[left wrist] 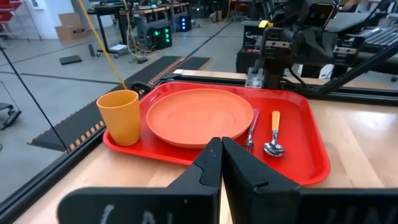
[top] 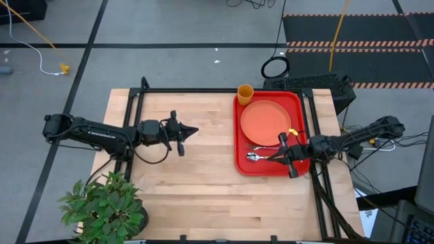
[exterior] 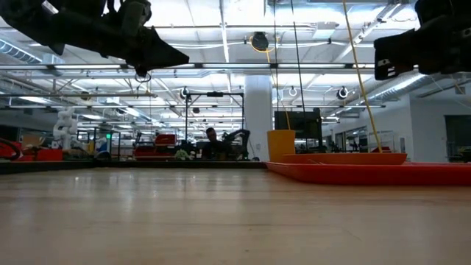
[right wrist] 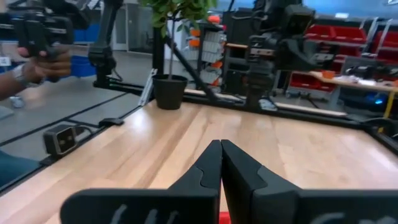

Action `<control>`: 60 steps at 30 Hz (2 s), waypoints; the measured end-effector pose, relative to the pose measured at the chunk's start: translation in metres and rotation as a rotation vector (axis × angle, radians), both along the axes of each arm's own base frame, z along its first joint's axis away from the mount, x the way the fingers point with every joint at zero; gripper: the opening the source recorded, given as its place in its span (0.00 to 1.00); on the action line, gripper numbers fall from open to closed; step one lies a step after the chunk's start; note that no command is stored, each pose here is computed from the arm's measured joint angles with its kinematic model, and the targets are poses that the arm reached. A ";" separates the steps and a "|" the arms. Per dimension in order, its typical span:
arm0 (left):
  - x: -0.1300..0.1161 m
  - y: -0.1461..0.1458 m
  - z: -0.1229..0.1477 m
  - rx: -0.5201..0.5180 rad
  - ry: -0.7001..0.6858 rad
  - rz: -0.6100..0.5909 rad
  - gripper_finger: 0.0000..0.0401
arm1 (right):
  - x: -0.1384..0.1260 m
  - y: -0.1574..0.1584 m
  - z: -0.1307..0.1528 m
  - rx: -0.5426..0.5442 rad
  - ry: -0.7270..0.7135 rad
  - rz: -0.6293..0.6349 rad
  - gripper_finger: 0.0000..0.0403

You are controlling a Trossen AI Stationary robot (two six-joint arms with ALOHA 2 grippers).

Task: Pick and place plate/cup/fork/spoon on tray
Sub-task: Return to Home Position

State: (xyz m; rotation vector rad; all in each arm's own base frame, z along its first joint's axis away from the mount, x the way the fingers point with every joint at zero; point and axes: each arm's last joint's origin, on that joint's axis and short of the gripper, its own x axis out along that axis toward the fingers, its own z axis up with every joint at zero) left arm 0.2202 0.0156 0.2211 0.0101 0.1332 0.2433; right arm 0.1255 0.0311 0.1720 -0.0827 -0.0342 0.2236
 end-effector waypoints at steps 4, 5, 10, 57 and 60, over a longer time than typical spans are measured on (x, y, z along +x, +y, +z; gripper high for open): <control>0.000 -0.001 0.000 -0.013 -0.002 -0.001 0.01 | 0.001 -0.008 0.000 -0.017 -0.009 -0.026 0.00; 0.000 -0.001 0.000 -0.014 -0.002 -0.003 0.01 | 0.002 -0.010 0.000 -0.017 -0.003 -0.024 0.00; 0.001 -0.004 -0.002 -0.043 0.004 -0.012 0.04 | 0.005 -0.021 -0.002 0.001 0.020 -0.062 0.00; 0.002 -0.011 -0.002 -0.079 -0.011 -0.021 0.05 | -0.029 -0.036 -0.003 0.033 0.018 -0.188 0.00; 0.002 -0.011 -0.002 -0.076 -0.010 -0.022 0.05 | -0.029 -0.036 -0.004 0.033 0.024 -0.188 0.00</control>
